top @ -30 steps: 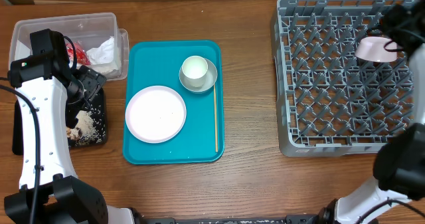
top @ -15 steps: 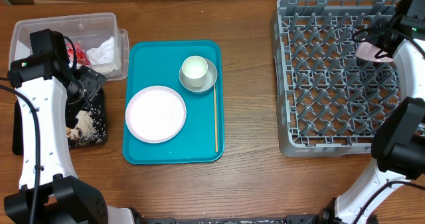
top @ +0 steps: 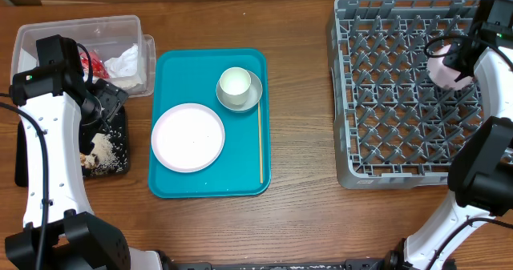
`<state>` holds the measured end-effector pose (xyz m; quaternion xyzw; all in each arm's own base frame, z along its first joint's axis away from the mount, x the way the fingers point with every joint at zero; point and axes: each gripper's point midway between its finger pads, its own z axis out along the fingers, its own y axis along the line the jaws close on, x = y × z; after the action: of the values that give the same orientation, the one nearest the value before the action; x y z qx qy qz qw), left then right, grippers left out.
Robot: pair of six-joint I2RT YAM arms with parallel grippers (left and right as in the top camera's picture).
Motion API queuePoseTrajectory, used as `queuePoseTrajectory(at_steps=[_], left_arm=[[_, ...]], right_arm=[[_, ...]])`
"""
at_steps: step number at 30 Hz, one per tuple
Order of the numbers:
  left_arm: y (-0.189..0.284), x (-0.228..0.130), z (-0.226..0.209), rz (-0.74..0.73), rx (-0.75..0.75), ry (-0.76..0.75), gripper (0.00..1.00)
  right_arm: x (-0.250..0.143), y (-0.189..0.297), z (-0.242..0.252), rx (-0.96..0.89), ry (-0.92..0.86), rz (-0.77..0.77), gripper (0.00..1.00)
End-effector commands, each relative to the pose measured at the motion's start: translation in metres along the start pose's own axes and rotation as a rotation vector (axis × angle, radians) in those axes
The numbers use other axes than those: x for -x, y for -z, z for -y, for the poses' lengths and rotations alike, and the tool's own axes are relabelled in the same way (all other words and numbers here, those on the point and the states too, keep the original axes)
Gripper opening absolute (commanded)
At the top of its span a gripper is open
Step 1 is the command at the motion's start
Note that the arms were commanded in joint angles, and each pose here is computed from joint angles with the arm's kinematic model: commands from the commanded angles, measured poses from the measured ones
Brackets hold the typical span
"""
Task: Sort waste into correct bins and load items into the dishwasher
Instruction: 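Release the bowl in the rack and move right gripper back to tray, then grasp the white cup on the saucer with right gripper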
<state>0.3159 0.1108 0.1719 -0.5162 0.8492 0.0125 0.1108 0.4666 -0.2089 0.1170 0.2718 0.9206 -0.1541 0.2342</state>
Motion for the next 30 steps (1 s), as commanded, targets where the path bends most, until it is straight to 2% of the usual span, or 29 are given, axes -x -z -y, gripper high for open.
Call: queuePoseTrajectory(at_steps=[1, 3, 7, 8, 9, 10, 11, 12, 13, 17, 18, 22, 27, 30], left_arm=[[0.003, 0.000, -0.002, 0.006, -0.006, 0.026, 1.00], [0.003, 0.000, -0.002, 0.005, -0.006, 0.026, 1.00], [0.003, 0.000, -0.002, 0.006, -0.006, 0.026, 1.00], [0.003, 0.000, -0.002, 0.005, -0.006, 0.026, 1.00], [0.003, 0.000, -0.002, 0.006, -0.006, 0.026, 0.99], [0.003, 0.000, -0.002, 0.006, -0.006, 0.026, 1.00], [0.003, 0.000, -0.002, 0.006, -0.006, 0.026, 1.00], [0.003, 0.000, -0.002, 0.005, -0.005, 0.026, 1.00], [0.003, 0.000, -0.002, 0.005, -0.005, 0.026, 1.00], [0.003, 0.001, -0.001, 0.008, -0.008, 0.026, 1.00], [0.003, 0.001, -0.001, 0.008, -0.008, 0.026, 1.00], [0.003, 0.001, -0.001, 0.007, -0.008, 0.026, 1.00], [0.003, 0.001, -0.001, 0.008, -0.008, 0.026, 1.00], [0.003, 0.001, -0.001, 0.008, -0.008, 0.026, 1.00]], right_arm=[[0.005, 0.011, 0.013, -0.048, -0.032, 0.021, 0.04], [0.013, 0.028, 0.010, -0.015, -0.048, 0.051, 0.04], [0.032, 0.078, -0.013, 0.166, -0.060, 0.139, 0.05], [0.038, 0.095, -0.022, 0.242, -0.060, 0.166, 0.10], [0.041, 0.112, -0.033, 0.325, -0.054, 0.184, 0.16], [0.041, 0.153, -0.062, 0.552, -0.028, 0.204, 0.30], [0.036, 0.177, -0.079, 0.695, -0.013, 0.192, 0.47], [0.028, 0.200, -0.093, 0.831, -0.012, 0.160, 0.70], [0.015, 0.228, -0.108, 1.000, -0.006, 0.101, 0.85], [-0.021, 0.302, -0.151, 1.426, 0.107, -0.041, 0.96], [-0.029, 0.308, -0.159, 1.446, 0.125, -0.067, 1.00], [-0.070, 0.306, -0.206, 1.340, 0.222, -0.136, 1.00], [-0.136, 0.293, -0.268, 1.029, 0.369, -0.137, 1.00], [-0.168, 0.286, -0.297, 0.825, 0.412, -0.055, 1.00]])
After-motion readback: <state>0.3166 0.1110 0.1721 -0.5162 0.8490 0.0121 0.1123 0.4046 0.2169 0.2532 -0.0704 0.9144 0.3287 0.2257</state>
